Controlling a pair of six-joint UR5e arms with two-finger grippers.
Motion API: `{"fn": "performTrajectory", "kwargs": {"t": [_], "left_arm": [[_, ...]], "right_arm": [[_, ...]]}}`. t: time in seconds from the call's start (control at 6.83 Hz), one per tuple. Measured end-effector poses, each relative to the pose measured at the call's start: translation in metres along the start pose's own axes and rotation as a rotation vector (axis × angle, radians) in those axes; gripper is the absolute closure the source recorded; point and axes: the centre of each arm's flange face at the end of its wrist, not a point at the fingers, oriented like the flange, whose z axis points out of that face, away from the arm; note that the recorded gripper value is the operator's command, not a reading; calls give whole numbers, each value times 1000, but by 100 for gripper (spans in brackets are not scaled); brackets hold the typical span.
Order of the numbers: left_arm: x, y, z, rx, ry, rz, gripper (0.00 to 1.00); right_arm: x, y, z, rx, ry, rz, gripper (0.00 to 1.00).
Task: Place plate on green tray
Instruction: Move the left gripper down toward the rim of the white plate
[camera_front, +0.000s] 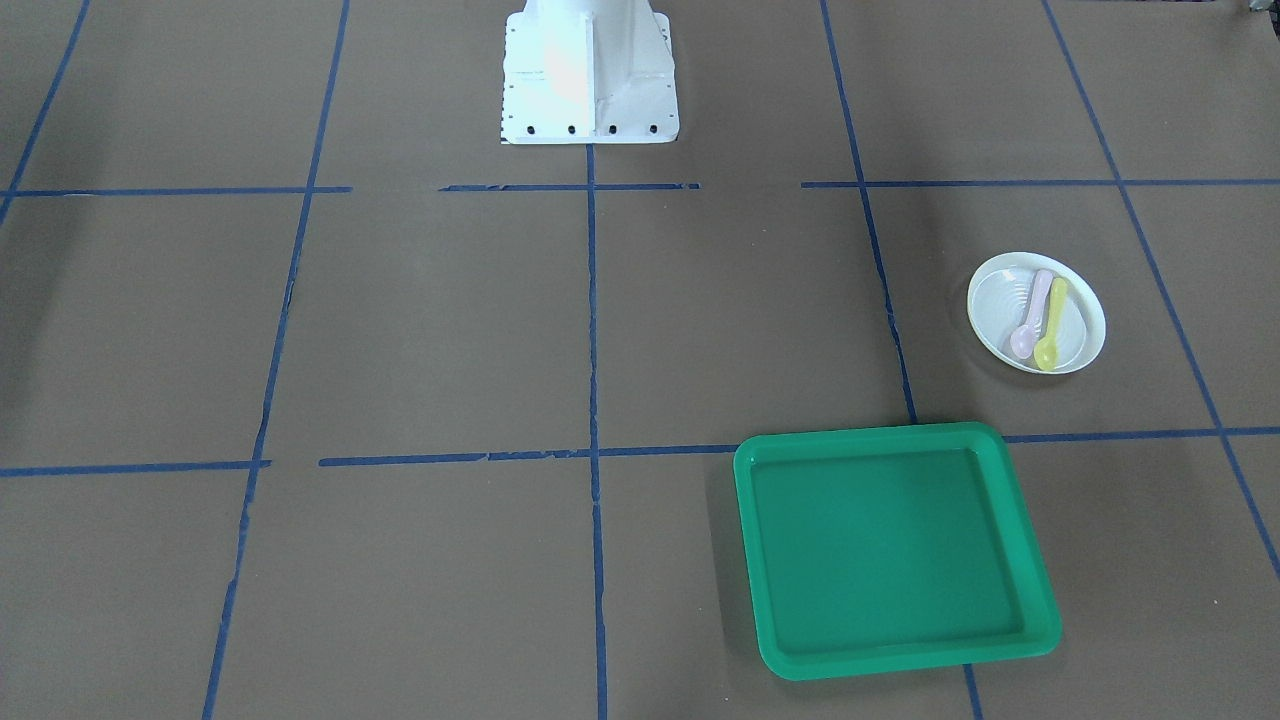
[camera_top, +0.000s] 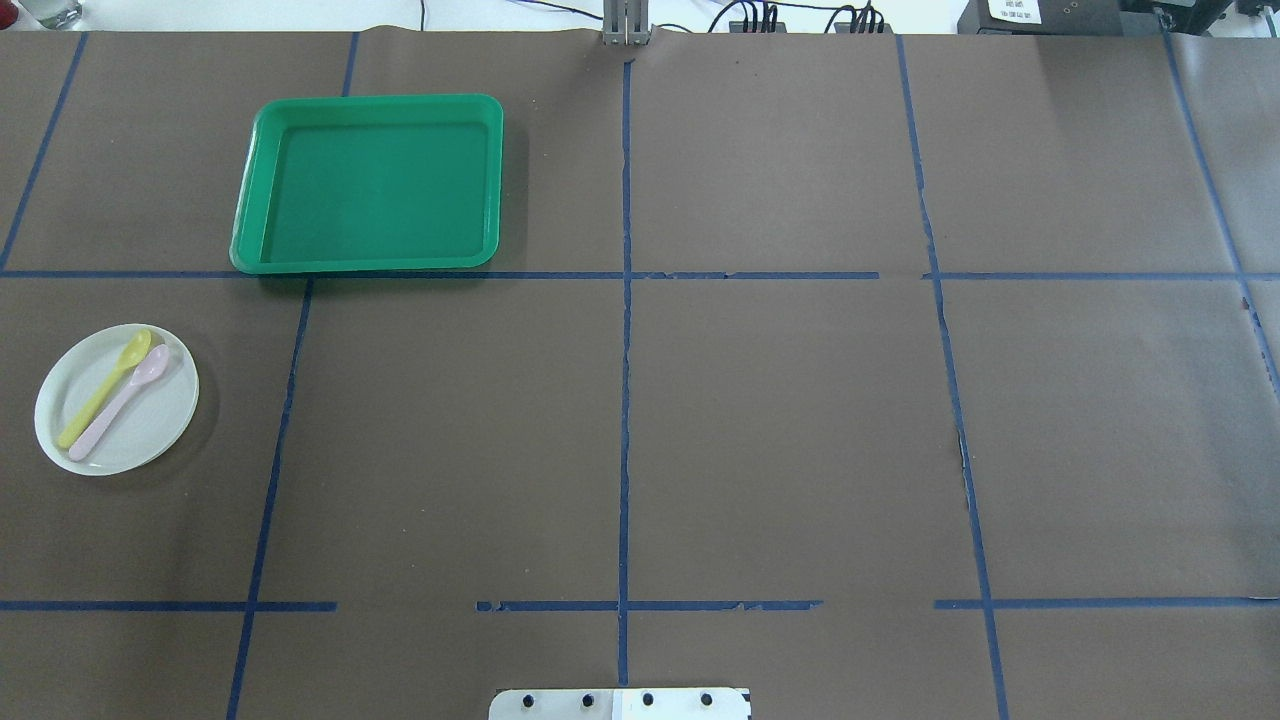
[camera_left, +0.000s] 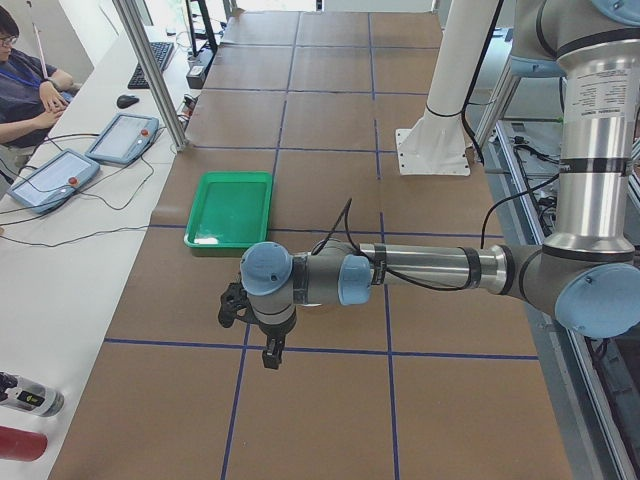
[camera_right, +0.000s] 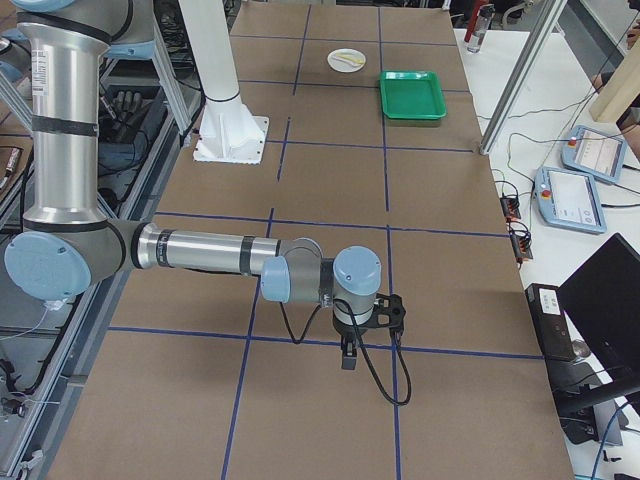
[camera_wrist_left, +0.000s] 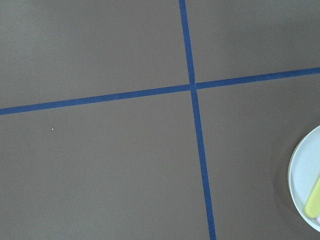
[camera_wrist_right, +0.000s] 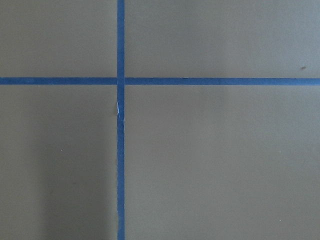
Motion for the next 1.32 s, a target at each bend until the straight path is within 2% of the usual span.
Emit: {"fn": "performTrajectory", "kwargs": {"t": [0.73,1.02,1.32], "left_arm": [[21,-10,13,7,18,36,0],[84,-28,51,36,55,27,0],[114,-30,100,42,86,23,0]], "right_arm": [[0,0,0,0,0,0,0],[0,0,0,0,0,0,0],[0,0,0,-1,0,0,0]]}}
